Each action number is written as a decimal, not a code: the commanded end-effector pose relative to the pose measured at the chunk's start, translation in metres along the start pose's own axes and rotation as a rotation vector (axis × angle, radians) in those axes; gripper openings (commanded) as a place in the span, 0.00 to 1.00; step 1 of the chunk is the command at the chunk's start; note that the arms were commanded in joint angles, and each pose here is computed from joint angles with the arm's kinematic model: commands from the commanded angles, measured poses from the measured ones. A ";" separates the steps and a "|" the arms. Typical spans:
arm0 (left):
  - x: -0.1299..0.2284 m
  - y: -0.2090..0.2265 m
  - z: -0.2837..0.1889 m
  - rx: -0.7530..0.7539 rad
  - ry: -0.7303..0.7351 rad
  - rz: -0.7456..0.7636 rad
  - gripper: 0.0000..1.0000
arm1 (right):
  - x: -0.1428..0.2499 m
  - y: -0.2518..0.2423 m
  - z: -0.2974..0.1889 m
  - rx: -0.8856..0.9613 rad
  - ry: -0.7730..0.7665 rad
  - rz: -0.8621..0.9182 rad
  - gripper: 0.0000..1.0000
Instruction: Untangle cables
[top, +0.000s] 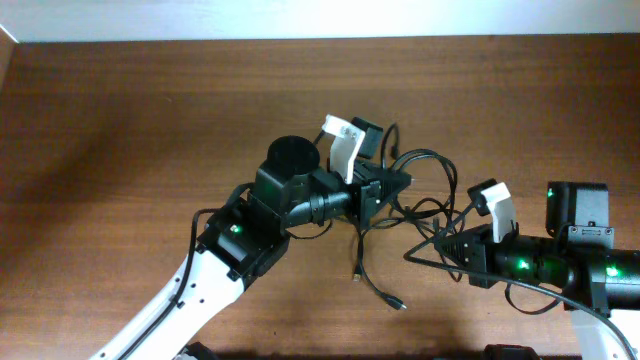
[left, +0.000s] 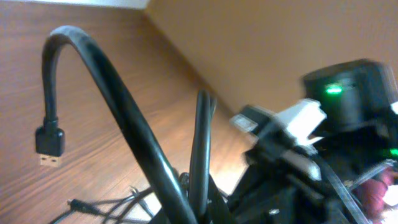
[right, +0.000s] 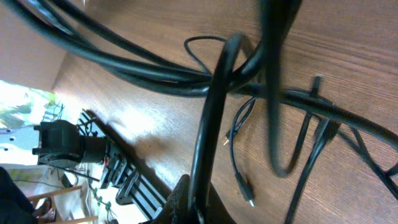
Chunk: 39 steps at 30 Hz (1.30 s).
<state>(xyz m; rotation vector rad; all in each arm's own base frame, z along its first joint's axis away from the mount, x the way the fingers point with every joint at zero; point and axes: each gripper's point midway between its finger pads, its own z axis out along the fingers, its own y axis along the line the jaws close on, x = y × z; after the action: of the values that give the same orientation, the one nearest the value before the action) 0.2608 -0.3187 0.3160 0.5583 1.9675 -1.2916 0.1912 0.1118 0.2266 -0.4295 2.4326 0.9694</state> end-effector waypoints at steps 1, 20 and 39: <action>0.004 0.055 -0.010 -0.304 -0.028 -0.055 0.00 | -0.017 0.019 -0.007 -0.077 -0.077 -0.060 0.04; 0.063 0.176 -0.111 -1.045 0.160 -0.110 0.00 | -0.221 0.088 -0.287 0.532 -1.250 -0.050 0.04; 0.074 0.171 -0.107 -0.999 0.210 -0.136 0.00 | -0.206 -0.170 -0.314 1.340 -0.926 0.333 0.04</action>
<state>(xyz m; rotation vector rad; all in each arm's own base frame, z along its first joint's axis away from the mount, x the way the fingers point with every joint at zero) 0.2943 -0.1546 0.1835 0.0390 2.5149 -0.1990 0.3546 -0.1627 0.4361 0.5975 1.8012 -0.4005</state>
